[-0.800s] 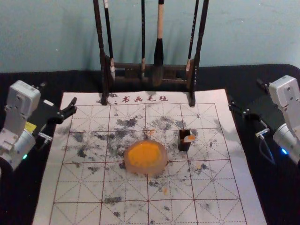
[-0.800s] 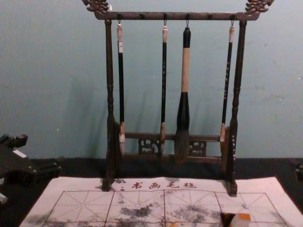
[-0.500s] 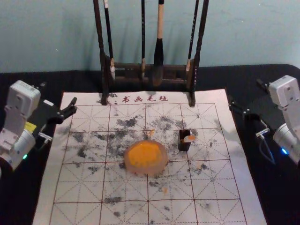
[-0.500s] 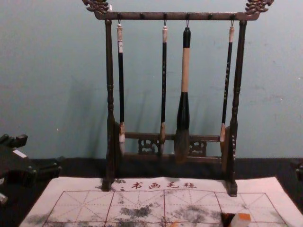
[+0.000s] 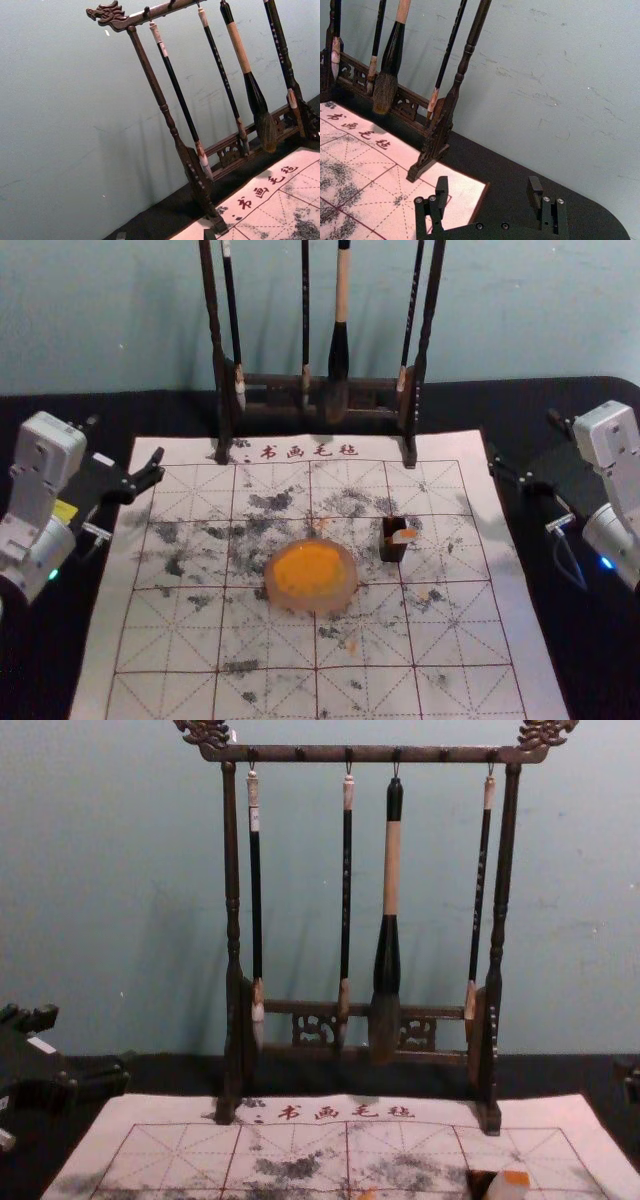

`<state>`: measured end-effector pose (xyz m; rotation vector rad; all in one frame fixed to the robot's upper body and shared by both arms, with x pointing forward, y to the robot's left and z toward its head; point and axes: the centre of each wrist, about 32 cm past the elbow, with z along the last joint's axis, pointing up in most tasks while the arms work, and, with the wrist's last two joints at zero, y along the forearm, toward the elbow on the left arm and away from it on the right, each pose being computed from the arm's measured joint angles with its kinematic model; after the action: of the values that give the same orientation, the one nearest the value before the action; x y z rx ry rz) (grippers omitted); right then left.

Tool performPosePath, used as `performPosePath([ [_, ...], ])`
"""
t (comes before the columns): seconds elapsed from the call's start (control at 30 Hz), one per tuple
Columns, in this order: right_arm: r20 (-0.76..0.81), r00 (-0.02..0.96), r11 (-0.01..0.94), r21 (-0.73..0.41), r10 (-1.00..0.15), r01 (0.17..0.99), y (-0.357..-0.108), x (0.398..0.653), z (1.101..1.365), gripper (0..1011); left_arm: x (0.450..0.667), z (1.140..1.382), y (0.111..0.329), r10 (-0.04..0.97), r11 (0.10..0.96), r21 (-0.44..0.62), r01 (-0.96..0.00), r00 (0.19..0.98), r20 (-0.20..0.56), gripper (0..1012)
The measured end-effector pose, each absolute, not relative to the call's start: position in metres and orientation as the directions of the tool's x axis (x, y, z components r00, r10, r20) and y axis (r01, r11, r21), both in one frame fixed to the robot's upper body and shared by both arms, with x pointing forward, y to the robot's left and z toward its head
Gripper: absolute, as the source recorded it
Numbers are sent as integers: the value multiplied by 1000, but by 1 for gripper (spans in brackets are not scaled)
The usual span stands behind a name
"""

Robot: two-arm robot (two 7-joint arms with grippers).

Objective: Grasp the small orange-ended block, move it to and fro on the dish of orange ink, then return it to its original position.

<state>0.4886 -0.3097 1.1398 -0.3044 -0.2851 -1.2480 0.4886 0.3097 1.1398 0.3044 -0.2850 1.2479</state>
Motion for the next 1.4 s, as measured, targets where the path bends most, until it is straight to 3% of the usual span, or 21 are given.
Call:
performPosePath([
  [0.8,373,306,302,-69,-876,951,-311,489,1140,1000,489,1140,310,880,287,70,-955,292,374,1001],
  [1.03,360,423,435,-52,-831,899,-320,486,1144,1000,489,1140,310,880,287,70,-955,292,374,1001],
  [1.4,320,653,680,-35,-686,732,-346,481,1147,1000,489,1140,310,880,287,70,-955,292,374,1001],
])
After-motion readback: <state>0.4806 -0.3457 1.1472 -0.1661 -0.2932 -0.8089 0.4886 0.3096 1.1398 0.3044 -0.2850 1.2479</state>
